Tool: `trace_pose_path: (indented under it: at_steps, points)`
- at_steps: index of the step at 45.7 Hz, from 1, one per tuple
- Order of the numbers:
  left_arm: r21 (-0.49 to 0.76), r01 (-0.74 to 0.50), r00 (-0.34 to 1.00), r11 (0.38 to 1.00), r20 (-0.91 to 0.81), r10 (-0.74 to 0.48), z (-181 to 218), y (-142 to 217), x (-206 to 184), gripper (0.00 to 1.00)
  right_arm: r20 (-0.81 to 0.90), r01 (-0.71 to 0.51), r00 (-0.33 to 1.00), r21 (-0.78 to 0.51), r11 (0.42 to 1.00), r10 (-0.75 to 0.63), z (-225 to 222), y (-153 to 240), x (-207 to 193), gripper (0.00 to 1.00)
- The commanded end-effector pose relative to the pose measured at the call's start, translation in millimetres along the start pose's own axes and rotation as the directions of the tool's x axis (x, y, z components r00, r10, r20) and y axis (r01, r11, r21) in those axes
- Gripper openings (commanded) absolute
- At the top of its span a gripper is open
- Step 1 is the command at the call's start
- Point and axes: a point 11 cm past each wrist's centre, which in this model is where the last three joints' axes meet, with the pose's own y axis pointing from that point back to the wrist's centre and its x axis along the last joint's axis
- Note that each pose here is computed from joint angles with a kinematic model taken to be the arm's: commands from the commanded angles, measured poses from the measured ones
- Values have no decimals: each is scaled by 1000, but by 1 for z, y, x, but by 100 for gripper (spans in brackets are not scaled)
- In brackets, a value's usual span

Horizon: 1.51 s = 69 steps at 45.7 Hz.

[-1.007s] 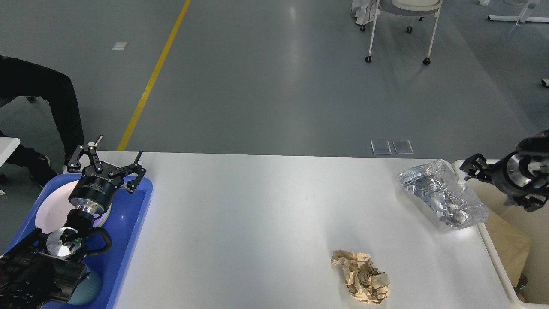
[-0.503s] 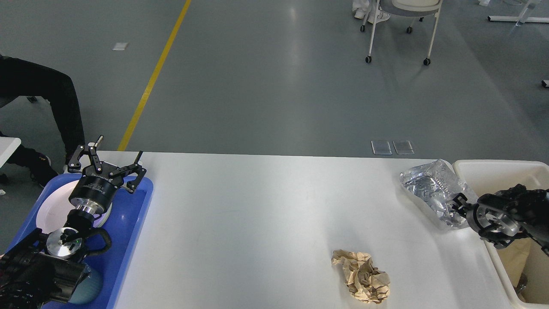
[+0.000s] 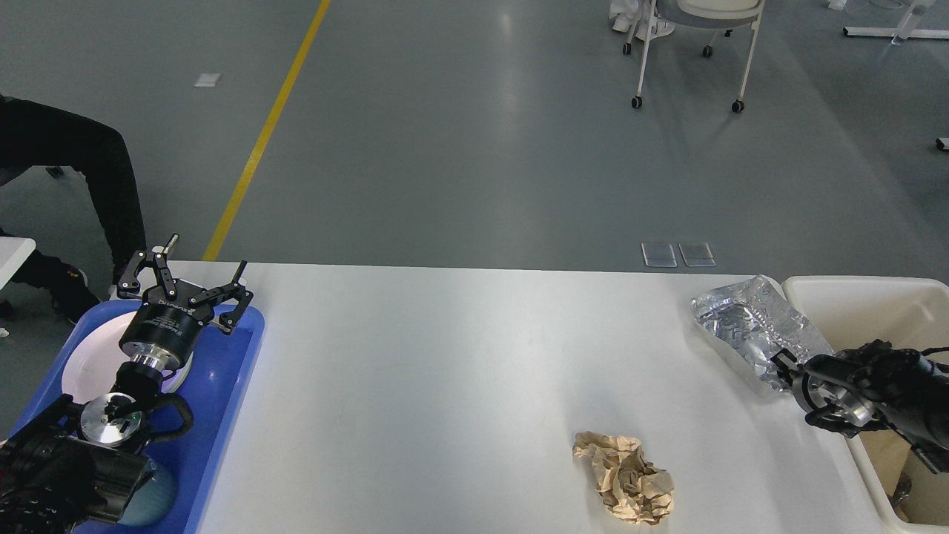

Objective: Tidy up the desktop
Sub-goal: 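Lift the clear plastic bag and drop it into the white bin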

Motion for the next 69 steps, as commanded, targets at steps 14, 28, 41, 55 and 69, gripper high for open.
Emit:
trace_pose_path:
  at_steps: [14, 28, 41, 55, 69]
  points:
    - [0, 0, 1000, 1000, 0, 0, 0, 0, 0, 96, -12, 51, 999, 45, 998, -51, -20, 22, 7, 0]
    - [0, 0, 1000, 1000, 0, 0, 0, 0, 0, 96, 15, 94, 995, 202, 975, -99, -65, 99, 52, 0]
    - [0, 0, 1000, 1000, 0, 0, 0, 0, 0, 96, 40, 76, 994, 452, 889, -106, -110, 215, 135, 0]
    - [1, 0, 1000, 1000, 1, 0, 0, 0, 0, 96, 93, 3, 994, 516, 856, -59, -104, 256, 179, 0]
    - [0, 0, 1000, 1000, 0, 0, 0, 0, 0, 96, 330, -170, 935, 108, 980, 126, 24, 128, 173, 0]
